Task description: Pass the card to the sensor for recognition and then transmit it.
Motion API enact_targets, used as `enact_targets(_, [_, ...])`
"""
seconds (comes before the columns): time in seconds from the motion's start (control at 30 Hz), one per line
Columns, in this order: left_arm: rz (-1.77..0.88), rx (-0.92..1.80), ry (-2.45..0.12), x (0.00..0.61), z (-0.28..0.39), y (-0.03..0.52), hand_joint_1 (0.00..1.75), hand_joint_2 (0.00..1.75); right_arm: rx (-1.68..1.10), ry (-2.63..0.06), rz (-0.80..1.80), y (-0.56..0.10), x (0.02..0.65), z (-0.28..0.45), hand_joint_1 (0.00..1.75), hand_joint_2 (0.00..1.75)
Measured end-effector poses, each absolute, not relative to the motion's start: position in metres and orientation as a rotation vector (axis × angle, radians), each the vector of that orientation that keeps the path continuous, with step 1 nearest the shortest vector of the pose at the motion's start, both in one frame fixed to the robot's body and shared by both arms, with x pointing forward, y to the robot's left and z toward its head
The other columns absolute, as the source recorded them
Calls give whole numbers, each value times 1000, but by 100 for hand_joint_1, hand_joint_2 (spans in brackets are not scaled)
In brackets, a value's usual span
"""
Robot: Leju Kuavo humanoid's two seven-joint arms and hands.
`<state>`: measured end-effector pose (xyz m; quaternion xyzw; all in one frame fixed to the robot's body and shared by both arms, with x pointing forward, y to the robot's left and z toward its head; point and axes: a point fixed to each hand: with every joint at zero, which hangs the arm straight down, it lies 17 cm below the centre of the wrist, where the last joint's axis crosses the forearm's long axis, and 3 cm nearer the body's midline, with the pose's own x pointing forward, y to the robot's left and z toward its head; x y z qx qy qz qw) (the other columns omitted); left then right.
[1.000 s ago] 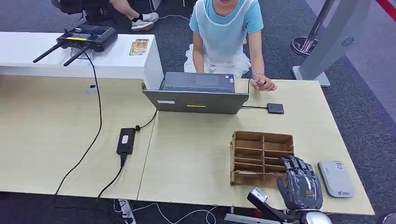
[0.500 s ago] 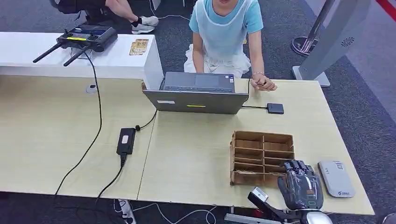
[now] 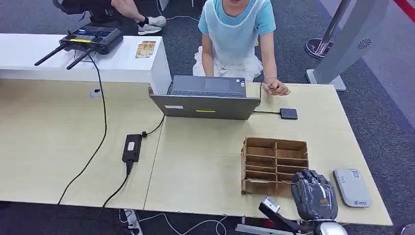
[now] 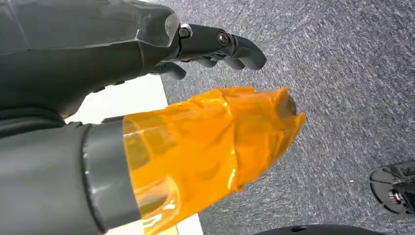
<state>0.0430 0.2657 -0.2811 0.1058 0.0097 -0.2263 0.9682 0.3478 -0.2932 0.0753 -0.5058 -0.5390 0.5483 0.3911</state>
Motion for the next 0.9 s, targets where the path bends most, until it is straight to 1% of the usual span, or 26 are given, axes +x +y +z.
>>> enact_targets(0.1, [-457,214,20,43,-281,266,0,0,-1289,-1367,1399,-293,348,75,134,175])
enact_targets(0.13, [-457,214,20,43,-281,266,0,0,-1290,-1367,1400,-293,348,75,143,175])
enact_targets(0.27, [-458,214,20,43,-281,266,0,0,-1290,-1367,1400,-293,348,75,145,175])
enact_targets(0.37, [-459,214,20,43,-281,266,0,0,-1290,-1367,1399,-293,348,75,154,175])
enact_targets(0.47, [-460,215,19,43,-281,266,0,0,-1274,-1381,1380,-292,348,76,155,175])
enact_targets(0.5, [-460,215,19,43,-281,266,0,0,-1263,-1389,1371,-292,348,76,152,175])
enact_targets(0.6, [-462,215,19,43,-281,266,0,0,-1212,-1427,1332,-290,349,78,152,175])
enact_targets(0.63, [-462,215,19,43,-281,266,0,0,-1200,-1436,1320,-290,349,79,155,175])
enact_targets(0.67, [-462,215,18,43,-281,266,0,0,-1189,-1447,1307,-290,349,81,152,175])
enact_targets(0.7, [-463,214,17,43,-281,266,0,0,-1176,-1459,1297,-289,349,82,154,175])
enact_targets(0.73, [-464,215,17,43,-281,266,0,0,-1164,-1471,1286,-289,349,84,150,175])
enact_targets(0.77, [-464,215,17,43,-281,266,0,0,-1154,-1482,1275,-288,349,86,154,175])
enact_targets(0.9, [-465,216,17,43,-281,267,0,0,-1122,-1526,1233,-289,350,95,152,175])
